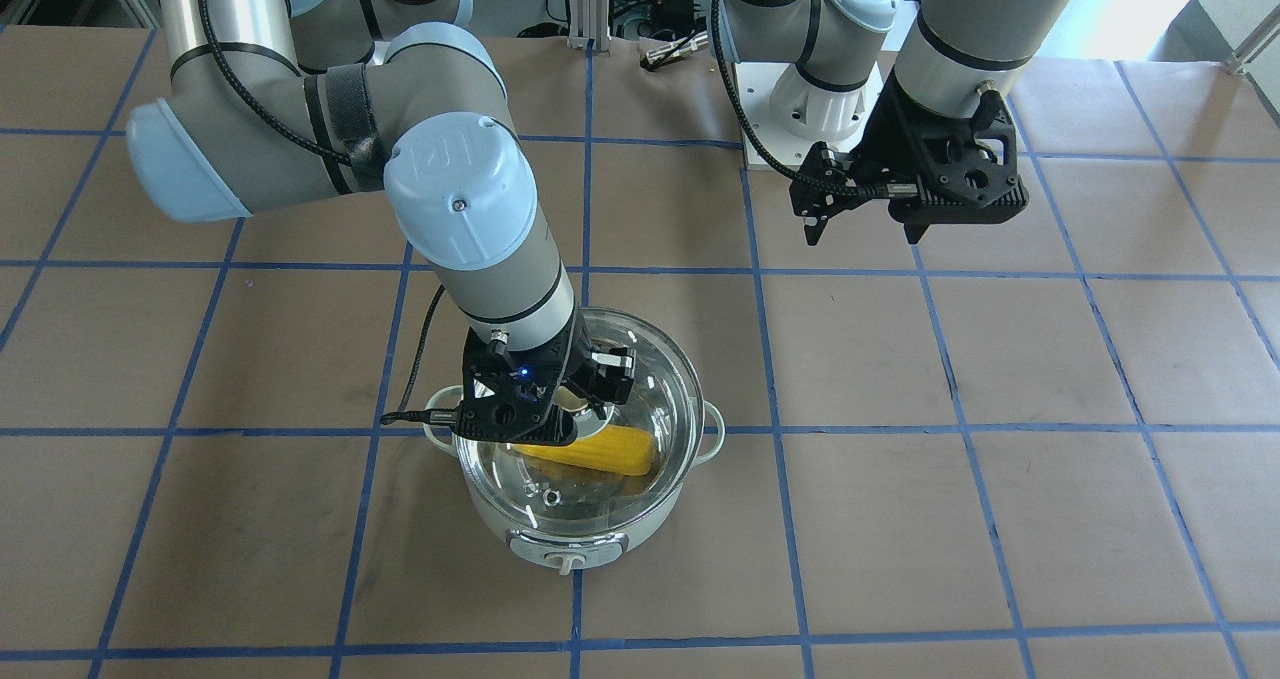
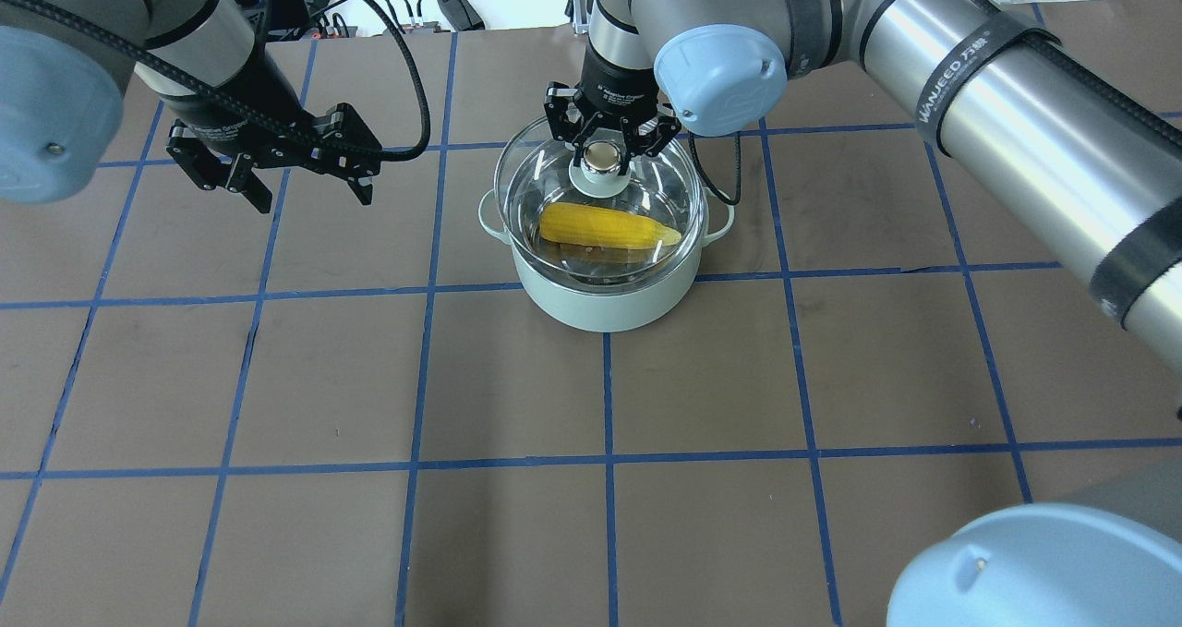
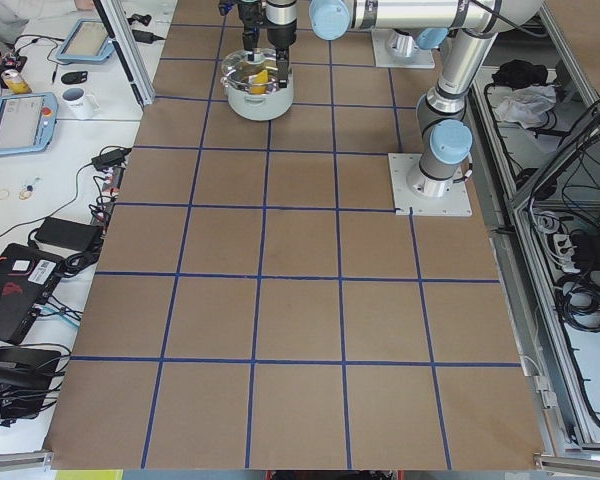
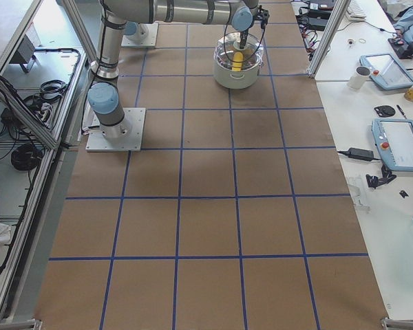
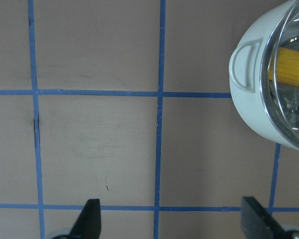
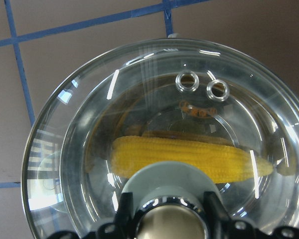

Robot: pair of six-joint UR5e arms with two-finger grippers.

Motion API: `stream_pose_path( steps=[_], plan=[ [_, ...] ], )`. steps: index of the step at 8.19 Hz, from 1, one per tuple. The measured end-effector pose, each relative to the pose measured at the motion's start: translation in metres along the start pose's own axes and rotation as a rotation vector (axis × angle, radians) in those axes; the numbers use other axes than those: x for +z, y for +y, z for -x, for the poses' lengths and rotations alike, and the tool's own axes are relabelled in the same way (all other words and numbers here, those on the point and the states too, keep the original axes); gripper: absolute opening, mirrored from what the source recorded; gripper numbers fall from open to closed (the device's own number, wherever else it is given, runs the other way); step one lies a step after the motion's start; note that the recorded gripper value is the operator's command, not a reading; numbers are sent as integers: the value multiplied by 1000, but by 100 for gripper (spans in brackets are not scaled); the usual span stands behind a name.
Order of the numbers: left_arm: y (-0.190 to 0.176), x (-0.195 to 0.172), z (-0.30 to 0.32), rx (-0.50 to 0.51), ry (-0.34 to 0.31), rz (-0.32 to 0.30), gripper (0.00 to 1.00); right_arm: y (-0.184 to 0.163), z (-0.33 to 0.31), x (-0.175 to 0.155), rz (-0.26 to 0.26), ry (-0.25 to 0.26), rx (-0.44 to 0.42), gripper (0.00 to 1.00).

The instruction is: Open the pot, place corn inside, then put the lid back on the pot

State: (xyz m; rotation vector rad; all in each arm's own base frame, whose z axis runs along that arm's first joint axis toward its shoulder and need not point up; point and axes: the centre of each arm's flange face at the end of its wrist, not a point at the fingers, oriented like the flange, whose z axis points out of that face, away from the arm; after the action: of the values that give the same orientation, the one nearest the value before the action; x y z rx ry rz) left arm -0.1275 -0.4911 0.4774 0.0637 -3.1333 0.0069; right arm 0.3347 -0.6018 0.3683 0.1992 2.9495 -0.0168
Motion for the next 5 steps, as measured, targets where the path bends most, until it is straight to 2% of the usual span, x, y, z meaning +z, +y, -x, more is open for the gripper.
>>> stream_pose_path(
  steps=[2, 5],
  plan=[
    [12, 5, -1, 1, 1, 11, 100, 2, -3, 6, 10, 6, -7, 12],
    [15, 15, 0, 4, -2, 31, 100, 3, -5, 8, 11, 15, -16, 30]
  ],
)
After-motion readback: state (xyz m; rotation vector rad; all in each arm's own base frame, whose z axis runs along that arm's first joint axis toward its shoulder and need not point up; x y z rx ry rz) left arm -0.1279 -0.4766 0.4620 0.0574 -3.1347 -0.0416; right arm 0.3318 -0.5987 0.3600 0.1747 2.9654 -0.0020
